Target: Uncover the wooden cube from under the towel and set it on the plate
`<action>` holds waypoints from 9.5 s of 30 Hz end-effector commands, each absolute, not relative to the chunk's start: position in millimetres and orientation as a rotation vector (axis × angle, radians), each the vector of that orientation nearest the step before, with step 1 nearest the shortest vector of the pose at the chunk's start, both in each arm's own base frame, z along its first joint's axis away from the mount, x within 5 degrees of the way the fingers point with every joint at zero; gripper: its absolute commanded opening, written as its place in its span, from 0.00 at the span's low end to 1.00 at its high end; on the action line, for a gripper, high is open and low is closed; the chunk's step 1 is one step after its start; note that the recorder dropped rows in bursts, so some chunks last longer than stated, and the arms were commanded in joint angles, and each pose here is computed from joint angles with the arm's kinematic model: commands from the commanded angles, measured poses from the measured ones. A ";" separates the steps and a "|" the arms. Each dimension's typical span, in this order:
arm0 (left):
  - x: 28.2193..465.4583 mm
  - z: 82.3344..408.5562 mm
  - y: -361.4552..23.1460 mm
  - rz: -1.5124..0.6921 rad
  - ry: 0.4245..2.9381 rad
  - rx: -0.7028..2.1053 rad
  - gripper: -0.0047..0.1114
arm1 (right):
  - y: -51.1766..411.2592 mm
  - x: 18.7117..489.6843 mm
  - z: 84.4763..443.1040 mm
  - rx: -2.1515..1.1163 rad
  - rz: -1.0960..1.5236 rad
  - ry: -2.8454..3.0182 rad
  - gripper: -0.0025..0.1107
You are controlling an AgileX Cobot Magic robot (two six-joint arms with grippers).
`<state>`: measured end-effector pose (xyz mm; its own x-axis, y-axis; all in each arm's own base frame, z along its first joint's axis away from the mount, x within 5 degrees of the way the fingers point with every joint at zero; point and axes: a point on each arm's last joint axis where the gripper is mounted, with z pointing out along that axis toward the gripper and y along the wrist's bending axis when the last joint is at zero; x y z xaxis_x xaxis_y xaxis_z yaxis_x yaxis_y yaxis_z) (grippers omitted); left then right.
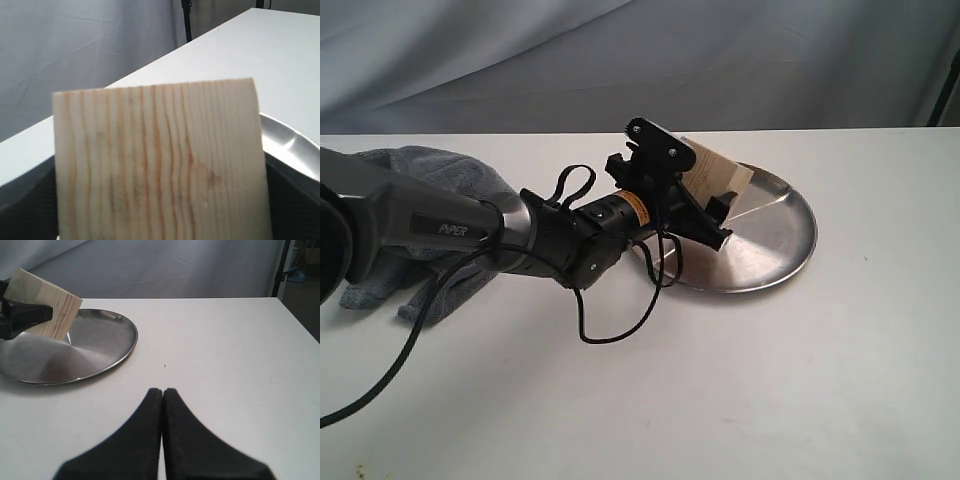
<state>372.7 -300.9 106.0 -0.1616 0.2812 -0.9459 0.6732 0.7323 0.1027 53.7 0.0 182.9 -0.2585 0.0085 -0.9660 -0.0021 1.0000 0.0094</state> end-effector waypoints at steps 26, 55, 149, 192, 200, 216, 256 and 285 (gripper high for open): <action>408.7 150.8 -314.9 -0.321 2.048 0.792 0.04 | 0.2 53.5 182.2 -0.002 0.010 1.827 0.02; 417.8 142.6 -327.6 -0.363 2.196 0.758 0.69 | 0.2 53.5 182.2 0.000 0.012 1.827 0.02; 168.6 246.3 -133.0 -0.510 1.670 0.553 0.04 | 0.2 53.5 182.2 0.000 0.012 1.827 0.02; 92.1 202.9 -22.1 -0.172 1.902 0.207 0.04 | 0.2 53.5 182.2 -0.002 0.010 1.827 0.02; 66.3 199.2 -6.0 -0.092 1.678 0.049 0.04 | 0.2 53.5 182.2 -0.002 0.010 1.827 0.02; 54.7 190.1 7.3 0.078 1.733 -0.137 0.04 | 0.2 53.5 182.2 0.000 0.012 1.827 0.02; 54.1 186.8 7.0 0.050 1.767 -0.173 0.04 | 0.2 53.5 182.2 -0.002 0.010 1.827 0.02; 54.6 187.0 0.6 -0.003 1.773 -0.024 0.04 | 0.2 53.5 182.2 -0.002 0.010 1.827 0.02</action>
